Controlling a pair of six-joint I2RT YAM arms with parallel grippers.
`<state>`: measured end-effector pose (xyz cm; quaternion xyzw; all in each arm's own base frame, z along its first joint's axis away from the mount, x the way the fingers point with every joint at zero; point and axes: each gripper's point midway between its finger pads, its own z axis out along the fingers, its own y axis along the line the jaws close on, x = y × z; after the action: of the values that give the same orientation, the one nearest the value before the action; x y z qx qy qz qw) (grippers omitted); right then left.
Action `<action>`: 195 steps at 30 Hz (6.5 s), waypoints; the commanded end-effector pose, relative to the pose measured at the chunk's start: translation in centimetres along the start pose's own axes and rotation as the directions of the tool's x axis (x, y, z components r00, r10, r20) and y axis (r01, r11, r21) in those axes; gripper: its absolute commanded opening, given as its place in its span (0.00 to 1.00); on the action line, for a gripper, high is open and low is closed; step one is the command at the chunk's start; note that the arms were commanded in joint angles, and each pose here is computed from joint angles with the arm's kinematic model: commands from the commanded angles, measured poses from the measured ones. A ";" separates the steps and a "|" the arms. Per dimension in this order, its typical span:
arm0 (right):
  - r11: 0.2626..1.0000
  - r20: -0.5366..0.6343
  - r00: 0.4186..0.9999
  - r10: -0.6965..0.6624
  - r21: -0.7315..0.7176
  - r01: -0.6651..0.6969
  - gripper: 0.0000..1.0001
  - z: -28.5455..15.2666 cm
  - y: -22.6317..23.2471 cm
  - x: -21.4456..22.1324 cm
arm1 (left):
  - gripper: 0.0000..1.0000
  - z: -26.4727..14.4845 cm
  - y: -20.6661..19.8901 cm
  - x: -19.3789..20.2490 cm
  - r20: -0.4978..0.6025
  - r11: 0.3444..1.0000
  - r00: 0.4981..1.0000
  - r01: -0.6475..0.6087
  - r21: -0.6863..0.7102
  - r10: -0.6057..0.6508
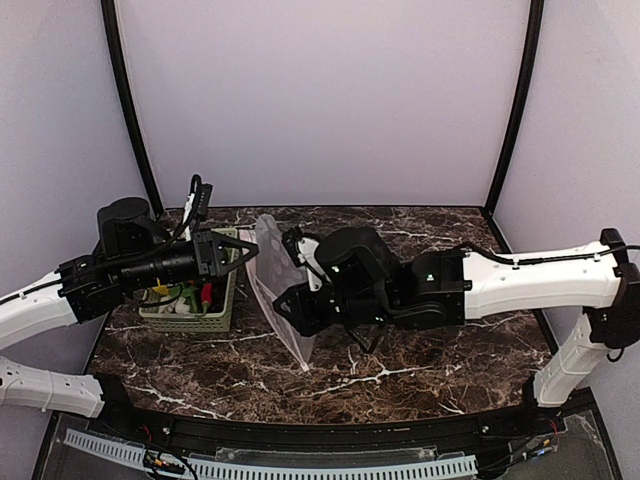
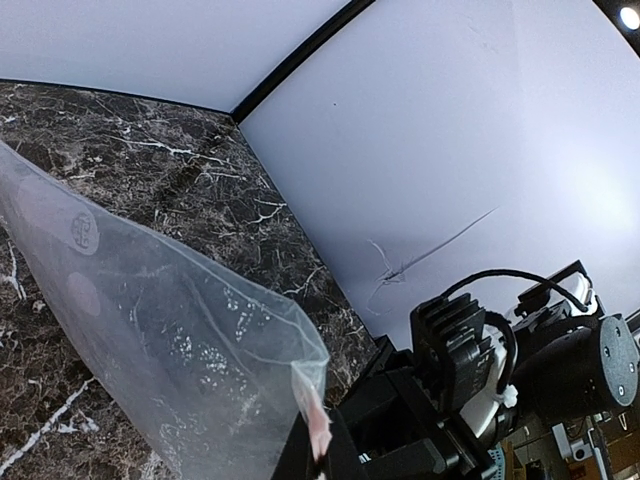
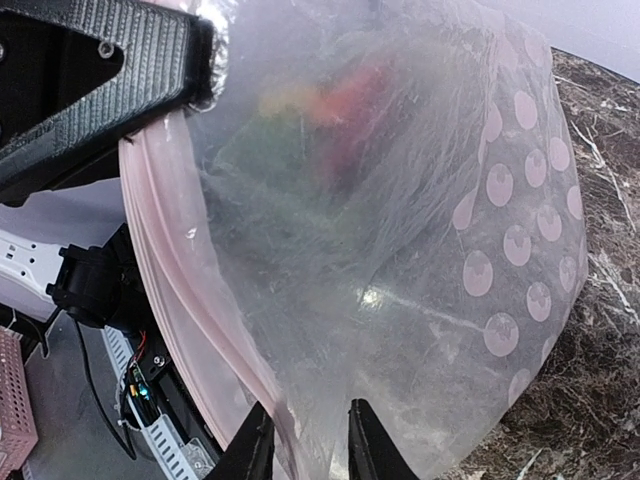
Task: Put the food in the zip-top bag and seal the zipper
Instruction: Pass from the left arm to the right, then pass from the right arm to the left, then pass from the left arm to the right
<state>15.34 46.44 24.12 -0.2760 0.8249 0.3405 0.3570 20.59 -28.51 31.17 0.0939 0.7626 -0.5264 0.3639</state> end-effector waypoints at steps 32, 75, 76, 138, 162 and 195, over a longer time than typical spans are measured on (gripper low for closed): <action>0.988 0.150 0.988 0.034 0.142 -0.056 0.00 0.1 -0.9 -4.7 | 0.90 -0.9 3.2 2.9 -0.136 0.986 0.988 -0.095 -0.139 0.076; 0.980 0.135 0.989 0.052 0.185 -0.077 0.00 0.5 -1.5 -4.3 | 0.09 0.0 7.4 4.0 -0.141 0.950 0.990 -0.066 -0.305 0.023; 0.976 0.138 0.989 0.054 0.203 -0.081 0.00 0.4 -2.0 -4.2 | 0.08 -0.1 7.5 3.9 -0.142 0.947 0.990 -0.069 -0.313 0.025; 0.992 0.177 0.981 0.082 0.083 -0.098 0.77 -2.8 -1.7 -6.5 | 0.01 1.0 3.7 0.8 -0.168 0.954 0.975 -0.181 -0.238 0.143; 0.974 0.195 0.980 0.048 0.209 -0.089 0.99 -2.4 -3.5 -8.0 | 0.01 1.1 3.4 1.0 -0.155 0.963 0.979 -0.162 -0.216 0.130; 0.717 0.015 0.994 0.112 0.692 -0.091 0.99 -1.1 -20.6 -4.8 | 0.01 -2.1 3.0 0.1 -0.091 0.953 0.984 -0.173 -0.248 0.155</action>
<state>31.89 38.44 19.28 -0.1292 0.9095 0.0702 0.3888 21.28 -26.39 29.94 0.1359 0.8175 -0.4058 0.3854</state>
